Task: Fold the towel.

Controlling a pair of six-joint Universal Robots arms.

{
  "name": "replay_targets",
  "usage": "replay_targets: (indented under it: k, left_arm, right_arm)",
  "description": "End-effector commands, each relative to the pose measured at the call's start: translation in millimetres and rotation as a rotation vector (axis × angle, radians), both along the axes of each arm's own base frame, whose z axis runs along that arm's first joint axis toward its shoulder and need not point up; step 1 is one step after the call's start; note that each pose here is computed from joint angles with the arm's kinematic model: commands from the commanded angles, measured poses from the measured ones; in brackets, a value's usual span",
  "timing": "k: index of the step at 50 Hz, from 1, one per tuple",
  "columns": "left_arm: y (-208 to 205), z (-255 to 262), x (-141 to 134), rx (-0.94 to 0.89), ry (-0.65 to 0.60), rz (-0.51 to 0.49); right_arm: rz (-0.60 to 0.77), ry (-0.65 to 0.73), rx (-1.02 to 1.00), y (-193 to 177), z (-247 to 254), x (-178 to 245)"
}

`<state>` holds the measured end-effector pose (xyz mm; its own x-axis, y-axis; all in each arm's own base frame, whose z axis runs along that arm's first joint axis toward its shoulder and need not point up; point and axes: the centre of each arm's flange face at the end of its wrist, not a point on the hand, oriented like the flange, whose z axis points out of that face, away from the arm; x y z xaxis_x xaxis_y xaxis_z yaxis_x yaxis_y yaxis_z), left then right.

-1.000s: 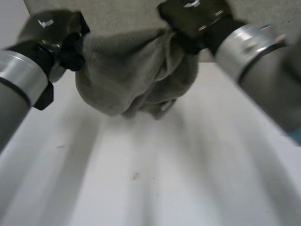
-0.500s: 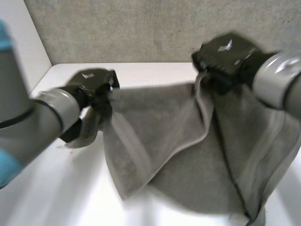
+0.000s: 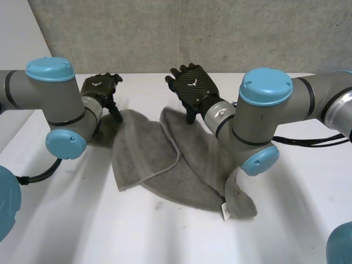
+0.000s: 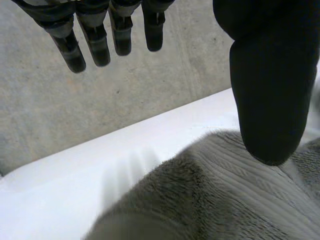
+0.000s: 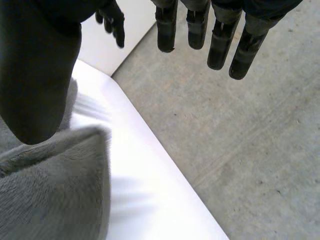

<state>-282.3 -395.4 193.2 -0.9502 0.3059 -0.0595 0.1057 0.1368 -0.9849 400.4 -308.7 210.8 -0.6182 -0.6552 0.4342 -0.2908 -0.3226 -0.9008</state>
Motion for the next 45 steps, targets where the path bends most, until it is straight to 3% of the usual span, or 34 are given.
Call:
replay_targets:
  k: [1,14,23,29,45]
  left_arm:
    - [25,25,9,-0.015,-0.035,-0.009]
    - [113,34,31,0.084,-0.071,-0.049]
    - [174,-1,18,0.207,-0.133,-0.16]
    - [182,-17,14,0.21,-0.141,-0.181]
    - [157,-62,4,0.174,-0.179,-0.184]
  right_arm:
    - [-0.09,0.045,0.06,10,28,-25]
    - [-0.197,0.116,0.189,33,42,-96]
    - [-0.216,0.171,0.279,58,3,-119]
    - [-0.214,0.187,0.292,66,-18,-124]
    - [-0.208,0.178,0.295,81,-47,-138]
